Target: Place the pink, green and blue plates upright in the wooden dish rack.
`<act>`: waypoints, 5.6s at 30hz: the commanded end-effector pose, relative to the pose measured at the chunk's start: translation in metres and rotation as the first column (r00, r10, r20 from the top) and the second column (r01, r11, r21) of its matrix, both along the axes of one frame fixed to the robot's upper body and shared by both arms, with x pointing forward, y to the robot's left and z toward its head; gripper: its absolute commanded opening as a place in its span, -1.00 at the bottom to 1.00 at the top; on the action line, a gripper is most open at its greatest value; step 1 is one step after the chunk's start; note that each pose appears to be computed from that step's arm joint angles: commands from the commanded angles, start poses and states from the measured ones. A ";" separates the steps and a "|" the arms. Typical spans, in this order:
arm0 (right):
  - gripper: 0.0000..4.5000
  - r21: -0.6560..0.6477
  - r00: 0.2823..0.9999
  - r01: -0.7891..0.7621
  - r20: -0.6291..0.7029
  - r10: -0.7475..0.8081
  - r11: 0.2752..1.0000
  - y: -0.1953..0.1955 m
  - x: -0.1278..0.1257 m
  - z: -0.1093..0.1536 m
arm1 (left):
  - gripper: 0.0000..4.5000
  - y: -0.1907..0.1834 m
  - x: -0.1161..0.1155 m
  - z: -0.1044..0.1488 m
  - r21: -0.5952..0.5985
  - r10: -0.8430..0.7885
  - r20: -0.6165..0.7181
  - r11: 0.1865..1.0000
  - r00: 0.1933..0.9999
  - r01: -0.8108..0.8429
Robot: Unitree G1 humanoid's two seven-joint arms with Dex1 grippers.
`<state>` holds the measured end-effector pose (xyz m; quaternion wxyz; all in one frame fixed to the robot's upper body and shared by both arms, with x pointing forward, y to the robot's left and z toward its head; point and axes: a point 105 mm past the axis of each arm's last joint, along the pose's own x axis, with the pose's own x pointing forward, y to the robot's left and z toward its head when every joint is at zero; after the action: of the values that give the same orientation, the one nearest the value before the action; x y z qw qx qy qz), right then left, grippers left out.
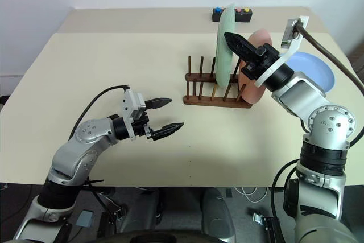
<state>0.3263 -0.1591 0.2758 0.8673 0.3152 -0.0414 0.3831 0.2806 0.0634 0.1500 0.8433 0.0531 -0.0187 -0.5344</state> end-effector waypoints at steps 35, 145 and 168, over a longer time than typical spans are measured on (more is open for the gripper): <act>0.72 -0.300 0.921 0.172 0.388 -0.045 0.938 -0.022 -0.025 0.055 | 1.00 -0.001 -0.003 0.011 -0.015 -0.008 0.053 1.000 0.999 0.009; -0.98 0.070 0.996 0.005 0.085 -0.011 0.998 0.066 -0.003 -0.006 | 1.00 0.035 -0.001 0.007 0.005 0.124 0.041 0.992 0.991 -0.124; 0.99 0.003 0.983 0.040 0.180 -0.040 0.999 0.064 -0.004 0.015 | 1.00 0.036 0.002 0.010 0.001 0.128 0.047 0.992 0.991 -0.128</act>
<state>0.3324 -0.0958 0.2695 0.8736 0.2981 -0.0846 0.3752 0.2848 0.1017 0.1449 0.8793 0.0627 -0.0039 -0.4721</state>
